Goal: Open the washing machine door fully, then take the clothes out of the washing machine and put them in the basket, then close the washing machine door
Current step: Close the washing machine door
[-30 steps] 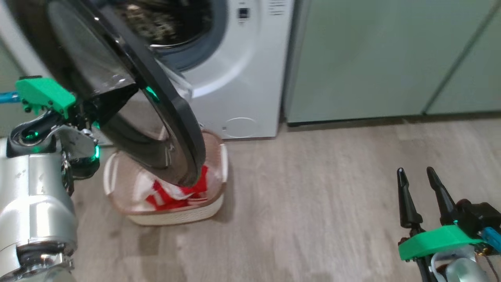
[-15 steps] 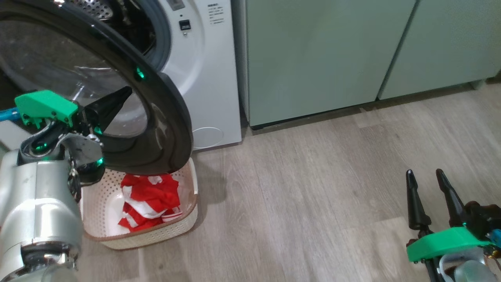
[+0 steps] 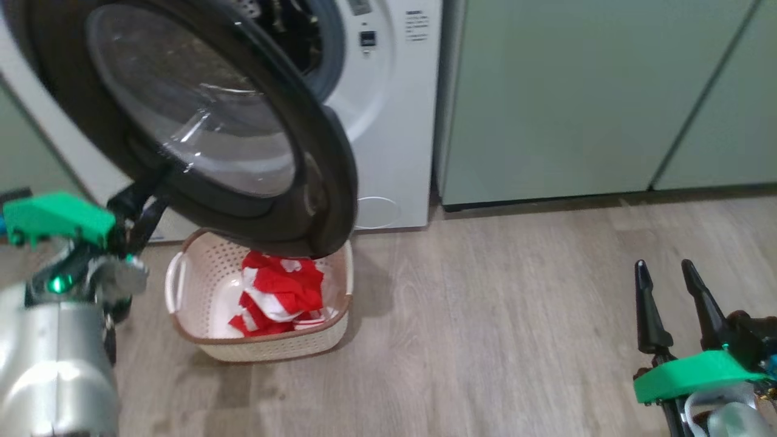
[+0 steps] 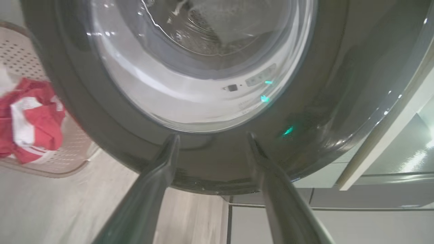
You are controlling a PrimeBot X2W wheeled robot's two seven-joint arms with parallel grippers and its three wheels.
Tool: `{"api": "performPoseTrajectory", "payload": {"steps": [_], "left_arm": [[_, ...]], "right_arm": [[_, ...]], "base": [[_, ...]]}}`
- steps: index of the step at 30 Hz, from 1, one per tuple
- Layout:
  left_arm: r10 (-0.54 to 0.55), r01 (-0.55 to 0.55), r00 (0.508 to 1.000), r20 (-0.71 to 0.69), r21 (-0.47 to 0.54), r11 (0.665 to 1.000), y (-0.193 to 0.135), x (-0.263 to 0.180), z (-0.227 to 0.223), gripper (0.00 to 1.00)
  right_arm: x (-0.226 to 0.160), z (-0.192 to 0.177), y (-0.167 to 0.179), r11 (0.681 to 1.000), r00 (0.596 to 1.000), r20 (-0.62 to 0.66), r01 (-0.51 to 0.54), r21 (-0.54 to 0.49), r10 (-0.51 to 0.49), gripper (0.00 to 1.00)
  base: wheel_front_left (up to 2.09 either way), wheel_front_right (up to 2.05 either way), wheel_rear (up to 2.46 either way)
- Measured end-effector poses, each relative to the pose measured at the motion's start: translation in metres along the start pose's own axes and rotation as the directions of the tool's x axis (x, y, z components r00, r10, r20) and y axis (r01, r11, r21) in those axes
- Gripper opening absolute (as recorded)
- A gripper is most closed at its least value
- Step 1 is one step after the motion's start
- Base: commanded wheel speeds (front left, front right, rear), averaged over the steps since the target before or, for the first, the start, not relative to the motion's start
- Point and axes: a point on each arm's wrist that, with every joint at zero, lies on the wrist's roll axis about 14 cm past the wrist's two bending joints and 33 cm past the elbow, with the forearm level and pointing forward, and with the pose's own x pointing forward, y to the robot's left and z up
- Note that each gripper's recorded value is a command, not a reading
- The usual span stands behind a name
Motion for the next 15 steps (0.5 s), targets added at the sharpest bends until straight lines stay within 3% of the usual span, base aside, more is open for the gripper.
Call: {"api": "performPoseTrajectory", "payload": {"steps": [8, 15], "left_arm": [[0.078, -0.119, 0.967, 0.242, 0.16, 0.98, 0.047, -0.059, 0.027, 1.0], [0.1, -0.263, 0.92, 0.379, 0.407, 0.875, 0.076, -0.09, 0.024, 1.0]], "right_arm": [[0.014, -0.003, 0.024, 0.998, 0.998, 0.0, -0.058, 0.024, 0.058, 1.0], [0.017, -0.002, 0.028, 0.997, 0.998, 0.002, -0.07, 0.025, 0.07, 1.0]], "base": [[0.0, 0.0, 0.0], [0.0, 0.0, 0.0]]}}
